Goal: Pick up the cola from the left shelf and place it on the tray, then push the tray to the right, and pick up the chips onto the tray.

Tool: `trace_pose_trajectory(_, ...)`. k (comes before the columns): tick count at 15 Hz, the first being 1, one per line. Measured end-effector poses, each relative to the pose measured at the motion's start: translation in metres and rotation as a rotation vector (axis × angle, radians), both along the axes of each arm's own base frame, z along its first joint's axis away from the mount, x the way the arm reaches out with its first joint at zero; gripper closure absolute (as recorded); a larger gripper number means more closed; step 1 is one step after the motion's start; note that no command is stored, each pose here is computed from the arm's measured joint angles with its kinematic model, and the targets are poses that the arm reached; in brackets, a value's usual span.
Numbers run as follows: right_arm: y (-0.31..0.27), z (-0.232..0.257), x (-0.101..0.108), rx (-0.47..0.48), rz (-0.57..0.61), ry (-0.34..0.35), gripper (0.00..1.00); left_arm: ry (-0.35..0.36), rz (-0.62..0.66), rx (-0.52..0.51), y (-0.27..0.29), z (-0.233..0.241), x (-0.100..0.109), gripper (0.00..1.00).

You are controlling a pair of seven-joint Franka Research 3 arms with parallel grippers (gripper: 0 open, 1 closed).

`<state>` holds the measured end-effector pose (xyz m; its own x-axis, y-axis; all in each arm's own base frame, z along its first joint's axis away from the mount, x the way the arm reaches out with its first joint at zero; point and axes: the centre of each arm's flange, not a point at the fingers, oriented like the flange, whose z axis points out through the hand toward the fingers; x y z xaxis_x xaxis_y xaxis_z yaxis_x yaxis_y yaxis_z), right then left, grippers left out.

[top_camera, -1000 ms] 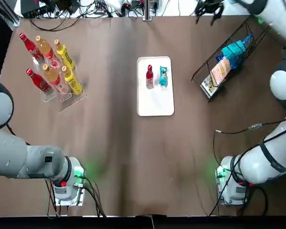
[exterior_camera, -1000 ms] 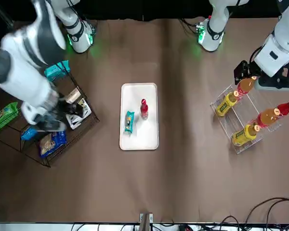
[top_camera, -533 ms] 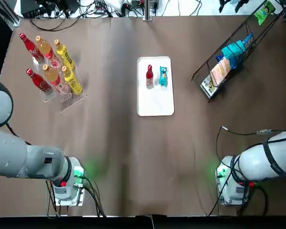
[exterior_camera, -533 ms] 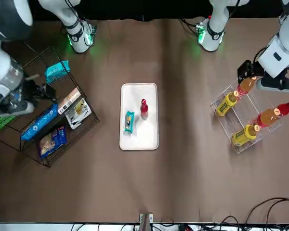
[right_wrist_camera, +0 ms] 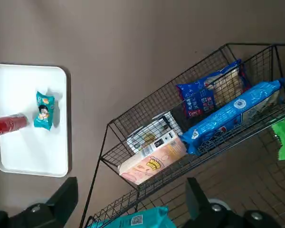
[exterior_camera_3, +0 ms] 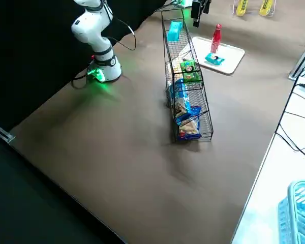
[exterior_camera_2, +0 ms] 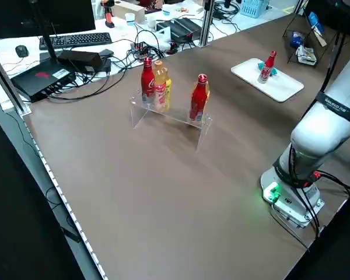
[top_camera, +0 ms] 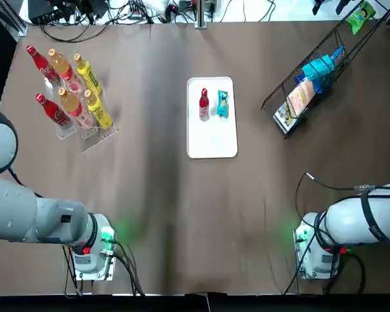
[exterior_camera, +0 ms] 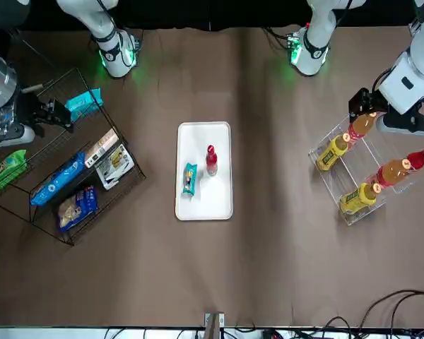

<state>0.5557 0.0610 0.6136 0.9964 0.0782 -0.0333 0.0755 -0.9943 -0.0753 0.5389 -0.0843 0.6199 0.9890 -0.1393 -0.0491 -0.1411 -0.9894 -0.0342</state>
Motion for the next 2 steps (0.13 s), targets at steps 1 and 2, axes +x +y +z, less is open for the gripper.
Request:
trace_pose_trajectory(1,0.0008,-0.0012,-0.0003,0.000,-0.001,0.003,0.00,0.000,0.000,0.000,0.0000,0.0000,0.0000,0.00)
trace_pose_trajectory(2,0.0004,-0.0017,-0.0001,0.000,-0.004,0.003,0.00,0.000,0.000,0.000,0.0000,0.0000,0.0000,0.00)
